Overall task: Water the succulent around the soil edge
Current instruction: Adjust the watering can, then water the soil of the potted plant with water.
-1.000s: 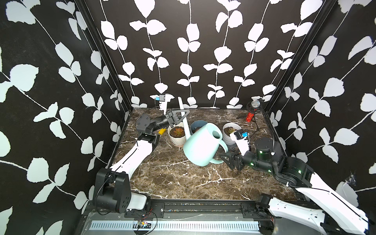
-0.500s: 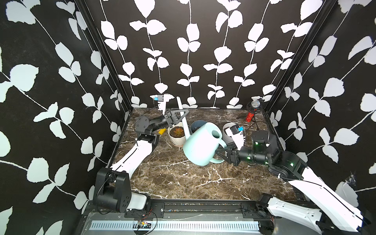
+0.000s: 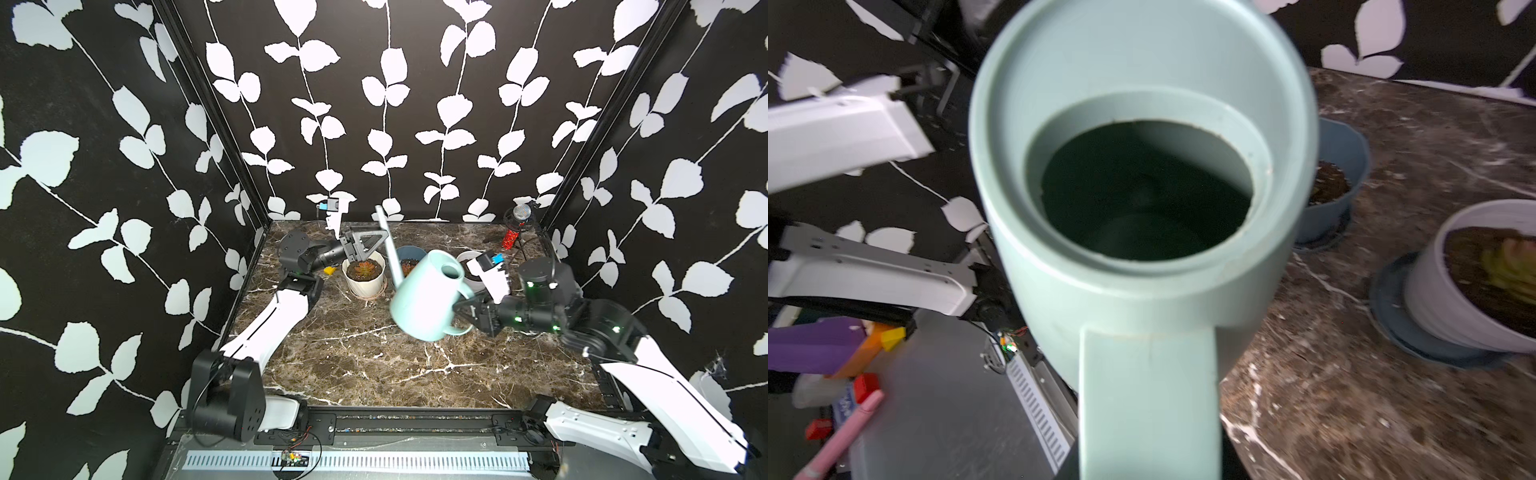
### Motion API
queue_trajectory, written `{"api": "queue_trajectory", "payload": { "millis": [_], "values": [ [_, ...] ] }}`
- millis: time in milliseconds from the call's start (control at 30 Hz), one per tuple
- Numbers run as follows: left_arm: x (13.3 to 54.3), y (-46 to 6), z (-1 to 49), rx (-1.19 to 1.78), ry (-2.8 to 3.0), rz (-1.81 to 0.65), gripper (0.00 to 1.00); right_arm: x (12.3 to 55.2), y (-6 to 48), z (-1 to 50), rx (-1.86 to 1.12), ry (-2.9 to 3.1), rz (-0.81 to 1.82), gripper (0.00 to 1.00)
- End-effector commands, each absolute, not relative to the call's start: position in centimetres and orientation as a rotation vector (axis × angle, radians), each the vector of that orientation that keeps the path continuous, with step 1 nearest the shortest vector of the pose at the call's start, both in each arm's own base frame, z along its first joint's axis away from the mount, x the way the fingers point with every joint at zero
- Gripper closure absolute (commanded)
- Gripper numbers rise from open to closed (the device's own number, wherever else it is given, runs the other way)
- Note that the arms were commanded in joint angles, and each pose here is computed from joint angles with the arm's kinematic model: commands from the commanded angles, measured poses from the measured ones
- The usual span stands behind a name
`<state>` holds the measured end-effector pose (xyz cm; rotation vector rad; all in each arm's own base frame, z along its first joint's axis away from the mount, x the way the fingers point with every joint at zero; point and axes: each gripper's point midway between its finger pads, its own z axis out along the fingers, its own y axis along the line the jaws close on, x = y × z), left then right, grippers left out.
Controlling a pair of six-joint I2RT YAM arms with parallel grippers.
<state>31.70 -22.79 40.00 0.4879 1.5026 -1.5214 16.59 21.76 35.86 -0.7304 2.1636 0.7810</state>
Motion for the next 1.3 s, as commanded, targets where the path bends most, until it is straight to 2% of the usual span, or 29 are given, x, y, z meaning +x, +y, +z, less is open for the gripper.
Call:
{"api": "queue_trajectory", "payload": {
  "millis": [0, 167, 433, 633, 833, 1267],
  "values": [
    [29.6, -20.6, 41.8, 0.551, 1.469, -1.356, 0.01, 17.6, 17.5, 38.2, -0.729, 2.140, 0.484, 1.00],
    [29.0, -17.2, 41.2, 0.498, 1.556, -1.165, 0.01, 18.3, 15.2, 38.6, -0.842, 2.185, 0.230, 1.00],
    [29.6, -12.5, 37.6, 0.413, 1.766, -0.773, 0.01, 21.5, 10.4, 37.6, -1.035, 2.261, -0.470, 1.00],
    [30.2, -11.7, 34.7, 0.404, 1.846, -0.700, 0.01, 24.2, 9.5, 39.6, -1.113, 2.070, -0.841, 1.00],
    [30.2, -11.3, 33.8, 0.407, 1.872, -0.666, 0.01, 26.5, 11.1, 41.4, -1.274, 1.753, -1.234, 1.00],
    [30.2, -11.2, 33.2, 0.407, 1.880, -0.650, 0.01, 30.1, 14.8, 40.6, -1.488, 1.540, -1.512, 1.00]
  ]
}}
